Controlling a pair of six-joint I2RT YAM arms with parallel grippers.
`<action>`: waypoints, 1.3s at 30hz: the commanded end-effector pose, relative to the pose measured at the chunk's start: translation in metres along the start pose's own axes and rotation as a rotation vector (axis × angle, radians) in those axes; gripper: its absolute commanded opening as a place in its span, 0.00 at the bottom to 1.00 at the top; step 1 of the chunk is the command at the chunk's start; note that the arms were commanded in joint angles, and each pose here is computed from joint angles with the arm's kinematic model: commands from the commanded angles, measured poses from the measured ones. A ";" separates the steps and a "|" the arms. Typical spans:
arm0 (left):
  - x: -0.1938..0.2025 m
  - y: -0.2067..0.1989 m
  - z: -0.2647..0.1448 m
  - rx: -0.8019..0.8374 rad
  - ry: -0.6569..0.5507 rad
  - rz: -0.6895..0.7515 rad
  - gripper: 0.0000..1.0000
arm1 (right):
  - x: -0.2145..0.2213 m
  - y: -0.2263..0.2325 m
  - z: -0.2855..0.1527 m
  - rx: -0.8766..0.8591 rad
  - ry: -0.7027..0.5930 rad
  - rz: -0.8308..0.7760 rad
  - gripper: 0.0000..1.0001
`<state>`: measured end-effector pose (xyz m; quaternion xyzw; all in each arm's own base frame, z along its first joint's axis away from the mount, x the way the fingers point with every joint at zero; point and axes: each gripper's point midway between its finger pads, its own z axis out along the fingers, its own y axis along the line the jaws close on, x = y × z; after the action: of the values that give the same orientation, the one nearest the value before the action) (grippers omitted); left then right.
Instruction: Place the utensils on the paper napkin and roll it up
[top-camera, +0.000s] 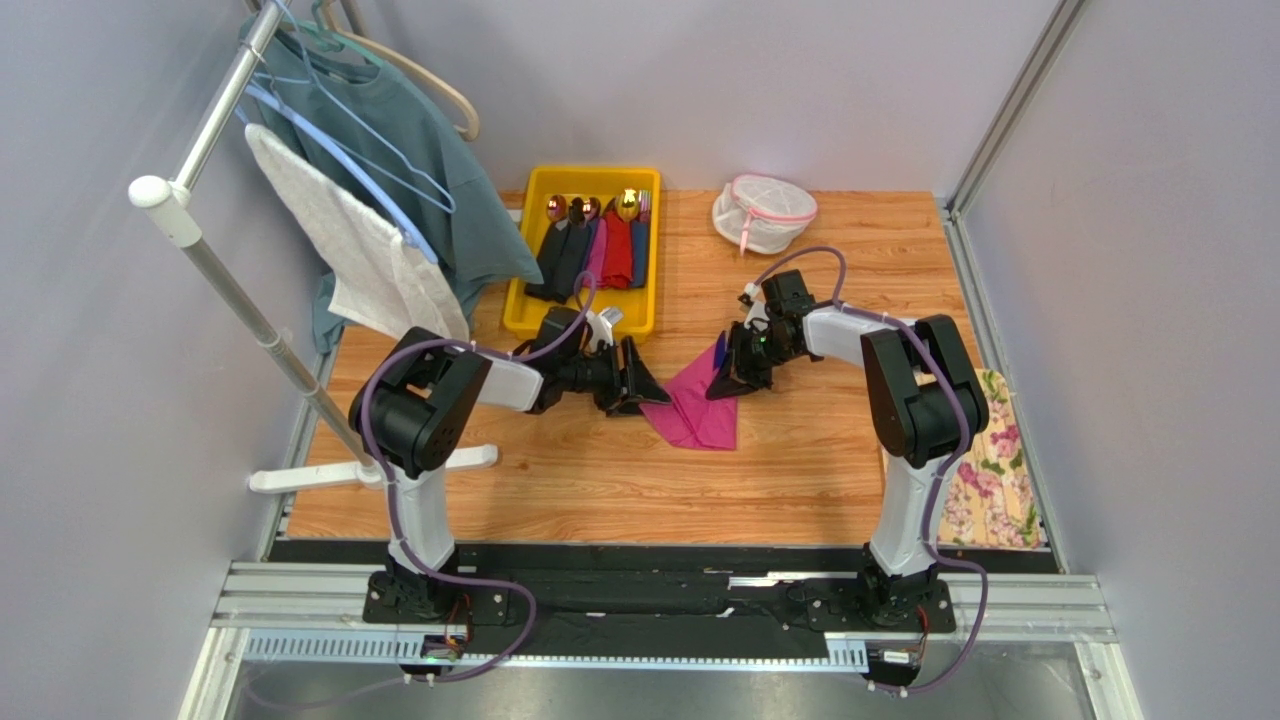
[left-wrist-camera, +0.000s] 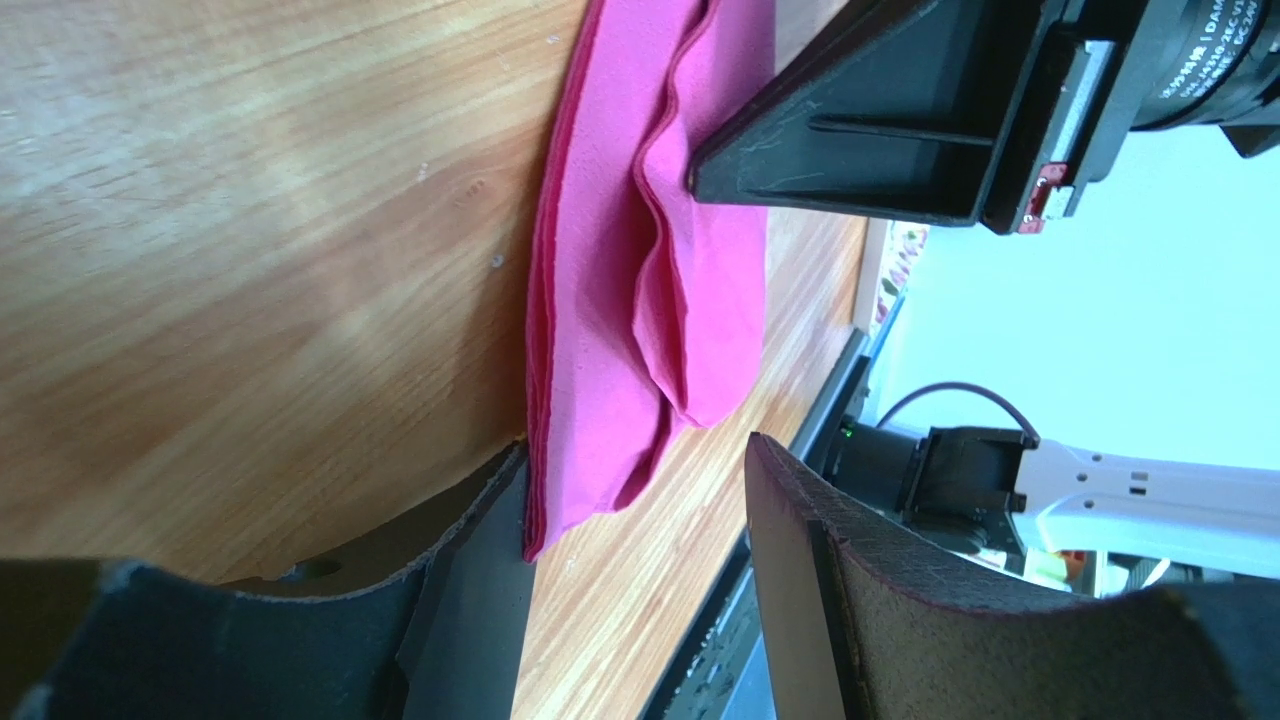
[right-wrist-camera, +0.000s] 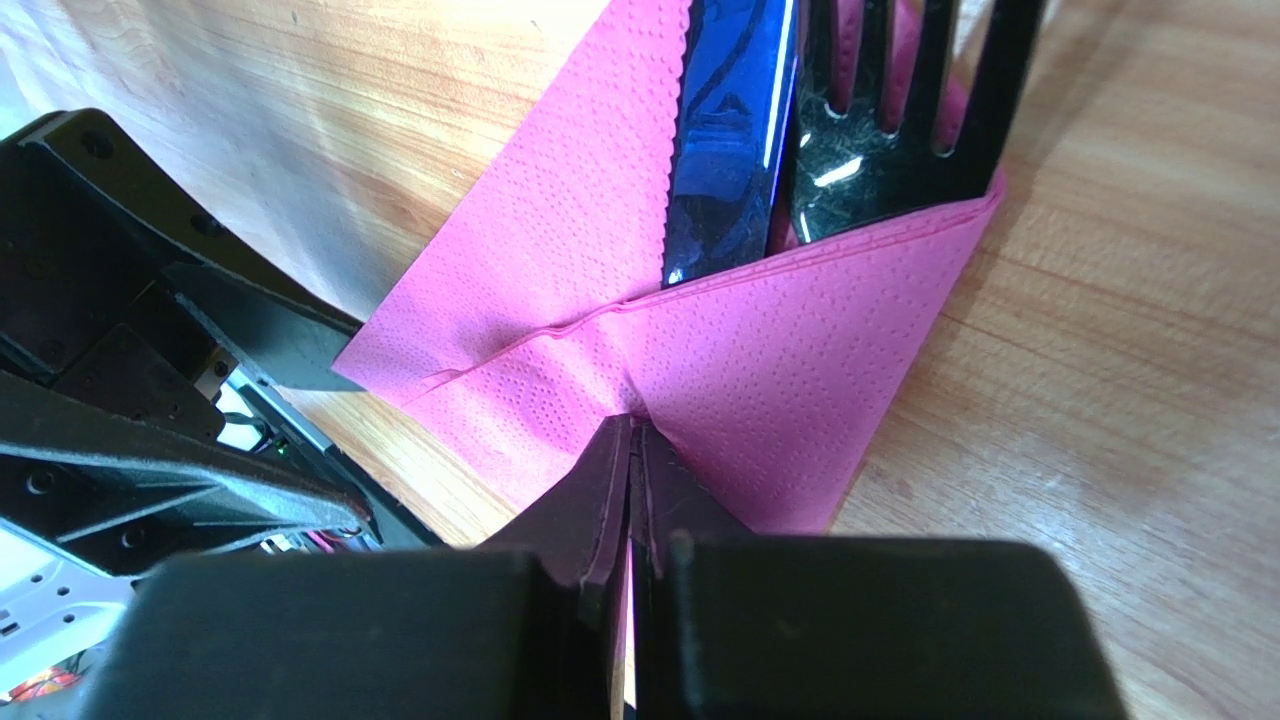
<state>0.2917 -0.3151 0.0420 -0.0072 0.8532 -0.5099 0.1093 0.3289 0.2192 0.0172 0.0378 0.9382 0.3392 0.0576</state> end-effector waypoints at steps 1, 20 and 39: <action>-0.005 -0.017 0.003 0.058 -0.005 0.045 0.59 | 0.028 -0.045 0.016 0.176 0.073 0.042 0.00; -0.008 -0.069 0.002 0.145 -0.001 0.172 0.13 | 0.027 -0.044 0.017 0.178 0.068 0.043 0.00; 0.014 -0.051 0.071 0.056 0.132 0.158 0.11 | 0.028 -0.042 0.017 0.177 0.071 0.054 0.00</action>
<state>0.2834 -0.4008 0.0627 0.0893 0.8263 -0.5487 0.0905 0.3273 0.2221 0.0176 0.0426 0.9382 0.3394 0.0534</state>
